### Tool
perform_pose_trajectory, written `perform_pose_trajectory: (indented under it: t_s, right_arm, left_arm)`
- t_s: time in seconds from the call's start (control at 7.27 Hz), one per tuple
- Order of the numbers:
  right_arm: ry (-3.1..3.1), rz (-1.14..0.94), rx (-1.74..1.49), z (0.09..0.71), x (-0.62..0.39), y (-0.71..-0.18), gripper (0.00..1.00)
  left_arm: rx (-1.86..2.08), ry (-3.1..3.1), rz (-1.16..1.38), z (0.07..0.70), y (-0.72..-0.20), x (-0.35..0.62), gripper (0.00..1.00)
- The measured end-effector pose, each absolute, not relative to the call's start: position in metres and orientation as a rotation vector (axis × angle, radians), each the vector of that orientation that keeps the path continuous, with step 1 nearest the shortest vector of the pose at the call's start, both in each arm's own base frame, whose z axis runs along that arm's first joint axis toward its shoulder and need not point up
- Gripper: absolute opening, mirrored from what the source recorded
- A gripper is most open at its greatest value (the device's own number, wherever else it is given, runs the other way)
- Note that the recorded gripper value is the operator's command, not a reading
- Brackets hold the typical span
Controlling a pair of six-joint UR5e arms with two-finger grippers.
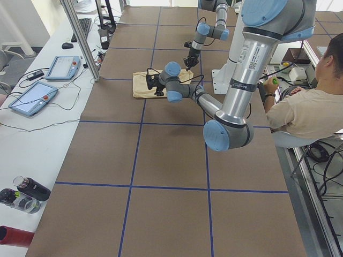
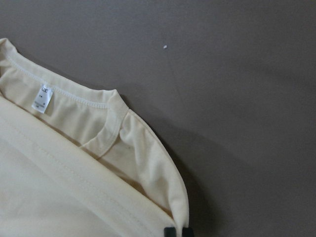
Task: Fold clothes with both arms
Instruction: 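Move both grippers to the bundle edge nearest the robot, then grasp the near edge of the bundle with both grippers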
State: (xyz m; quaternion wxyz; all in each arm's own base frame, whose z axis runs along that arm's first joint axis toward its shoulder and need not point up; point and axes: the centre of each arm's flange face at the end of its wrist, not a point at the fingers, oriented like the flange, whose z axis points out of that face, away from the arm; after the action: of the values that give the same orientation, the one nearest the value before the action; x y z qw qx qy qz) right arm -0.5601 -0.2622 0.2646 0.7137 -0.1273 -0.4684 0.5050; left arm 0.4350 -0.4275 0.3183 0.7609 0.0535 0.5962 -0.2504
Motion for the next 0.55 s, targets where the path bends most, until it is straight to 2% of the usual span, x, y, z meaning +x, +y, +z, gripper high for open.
perform_pose_trajectory:
  t_s: [0.28, 0.55]
  right_arm:
    - [-1.037, 1.109, -0.287, 0.267, -0.556, -0.254, 0.00]
    - [-1.037, 1.107, -0.287, 0.268, -0.554, -0.252, 0.00]
  left_arm:
    - [-0.054, 1.323, -0.642, 0.317, -0.333, 0.467, 0.57]
    - [-0.096, 1.282, -0.659, 0.326, -0.288, 0.494, 0.57]
